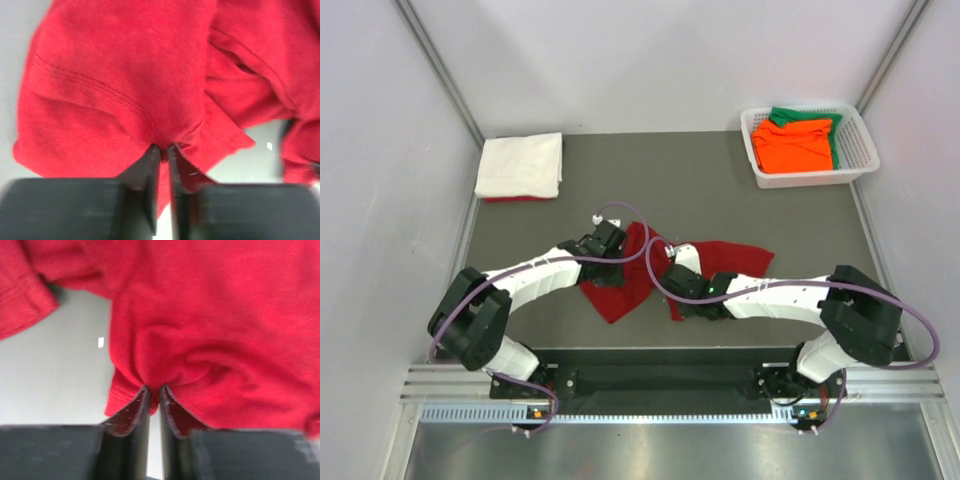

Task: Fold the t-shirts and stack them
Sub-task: Flatten the tshirt out, then fold the tshirt

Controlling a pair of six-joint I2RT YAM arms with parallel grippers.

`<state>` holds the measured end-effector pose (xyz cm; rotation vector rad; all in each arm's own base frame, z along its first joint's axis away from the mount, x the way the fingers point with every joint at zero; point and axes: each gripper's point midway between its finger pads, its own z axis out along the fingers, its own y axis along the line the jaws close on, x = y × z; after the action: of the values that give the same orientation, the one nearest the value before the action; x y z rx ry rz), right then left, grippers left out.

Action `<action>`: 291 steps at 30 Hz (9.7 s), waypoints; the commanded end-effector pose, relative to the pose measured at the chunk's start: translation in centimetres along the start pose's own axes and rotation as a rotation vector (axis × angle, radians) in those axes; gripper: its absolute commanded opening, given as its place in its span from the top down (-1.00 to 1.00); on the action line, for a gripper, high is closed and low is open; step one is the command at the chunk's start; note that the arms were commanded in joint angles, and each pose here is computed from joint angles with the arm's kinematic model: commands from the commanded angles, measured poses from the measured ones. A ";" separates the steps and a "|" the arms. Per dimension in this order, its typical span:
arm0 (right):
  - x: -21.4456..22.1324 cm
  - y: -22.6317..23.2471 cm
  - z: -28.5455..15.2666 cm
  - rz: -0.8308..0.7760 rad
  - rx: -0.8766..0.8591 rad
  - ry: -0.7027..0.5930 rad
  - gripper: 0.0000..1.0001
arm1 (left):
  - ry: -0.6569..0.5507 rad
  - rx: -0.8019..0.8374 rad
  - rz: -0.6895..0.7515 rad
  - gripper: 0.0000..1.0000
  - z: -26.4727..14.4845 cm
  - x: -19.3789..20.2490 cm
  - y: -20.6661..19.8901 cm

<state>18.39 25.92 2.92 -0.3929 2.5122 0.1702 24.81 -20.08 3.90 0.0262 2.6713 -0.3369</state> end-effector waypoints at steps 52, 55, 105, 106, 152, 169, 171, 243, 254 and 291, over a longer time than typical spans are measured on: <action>-33.5 -20.5 -40.3 0.062 0.324 -1.265 1.00 | -1.149 -0.336 0.053 1.00 -37.6 -26.2 3.3; -37.3 -19.5 -32.6 -0.028 0.270 -1.202 1.00 | -0.990 -0.454 0.099 1.00 -30.6 -28.9 4.9; -7.9 -15.9 -5.4 0.566 -0.098 -0.046 -0.93 | -0.114 -0.351 -0.941 -0.27 -5.8 -3.2 18.8; -7.1 -15.9 -5.5 0.573 -0.095 -0.047 -0.93 | -0.105 -0.346 -0.955 -0.27 -5.4 -2.7 18.7; 4.9 -18.4 -3.9 0.688 0.180 0.211 0.06 | -0.198 -0.190 -0.841 1.00 -5.4 -5.6 17.7; 6.3 -16.9 -2.1 0.748 0.175 0.278 0.25 | -0.231 -0.101 -0.857 1.00 -6.1 -6.2 16.3; 6.1 -16.8 -1.9 0.748 0.180 0.286 0.30 | -0.242 -0.094 -0.856 1.00 -6.3 -6.6 16.2; -31.6 -22.2 -20.2 0.154 0.073 -1.013 1.00 | -0.980 -0.092 -0.322 1.00 -15.6 -27.3 18.0; -36.6 -23.6 -4.1 0.145 -0.018 -0.804 1.00 | -0.775 -0.087 -0.335 1.00 -3.2 -31.9 20.8; -30.7 -22.8 -3.9 0.350 -0.085 -0.492 1.00 | -0.472 -0.081 -0.403 1.00 -2.9 -27.8 20.6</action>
<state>50.59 11.04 19.91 0.0085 2.0715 0.4102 51.99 2.04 10.48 -0.5373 2.1924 -0.2756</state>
